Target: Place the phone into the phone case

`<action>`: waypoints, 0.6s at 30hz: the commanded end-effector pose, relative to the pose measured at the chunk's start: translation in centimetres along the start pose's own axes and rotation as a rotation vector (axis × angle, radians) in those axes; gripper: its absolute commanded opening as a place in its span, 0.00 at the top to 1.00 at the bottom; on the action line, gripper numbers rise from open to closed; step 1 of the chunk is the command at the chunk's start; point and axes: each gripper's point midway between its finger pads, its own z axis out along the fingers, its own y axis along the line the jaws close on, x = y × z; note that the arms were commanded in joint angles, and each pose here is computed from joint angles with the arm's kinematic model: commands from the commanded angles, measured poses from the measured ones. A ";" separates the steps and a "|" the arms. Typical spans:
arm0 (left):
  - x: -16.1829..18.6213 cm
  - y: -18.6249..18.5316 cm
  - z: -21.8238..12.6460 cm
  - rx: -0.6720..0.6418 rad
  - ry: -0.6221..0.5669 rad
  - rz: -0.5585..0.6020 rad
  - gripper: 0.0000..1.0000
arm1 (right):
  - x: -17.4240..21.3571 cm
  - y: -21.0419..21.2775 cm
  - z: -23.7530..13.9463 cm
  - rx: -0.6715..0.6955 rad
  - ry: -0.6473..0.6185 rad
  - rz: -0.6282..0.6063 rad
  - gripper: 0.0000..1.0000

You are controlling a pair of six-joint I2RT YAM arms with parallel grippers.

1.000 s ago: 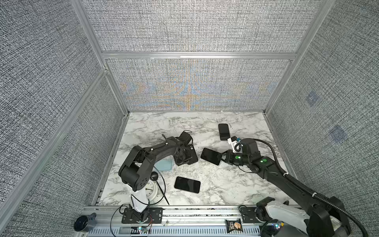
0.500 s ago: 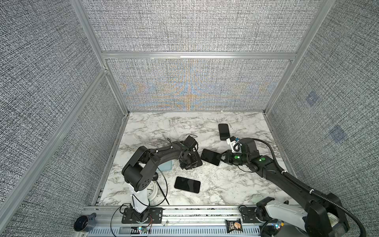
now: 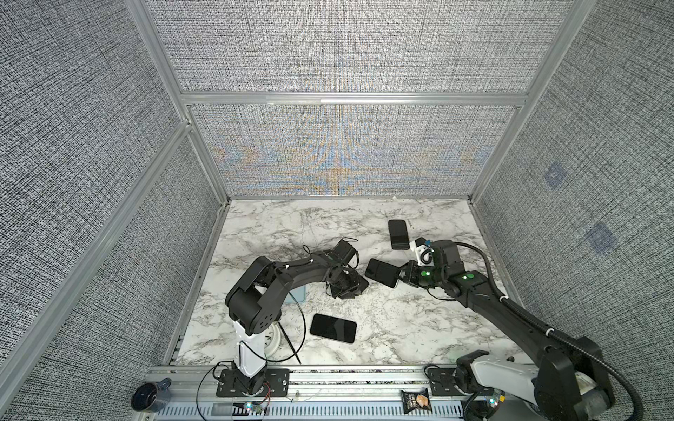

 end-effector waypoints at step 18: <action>-3.4 -2.2 -7.4 0.346 -0.124 0.230 0.58 | -1.5 1.7 0.0 -0.146 0.022 -0.062 0.96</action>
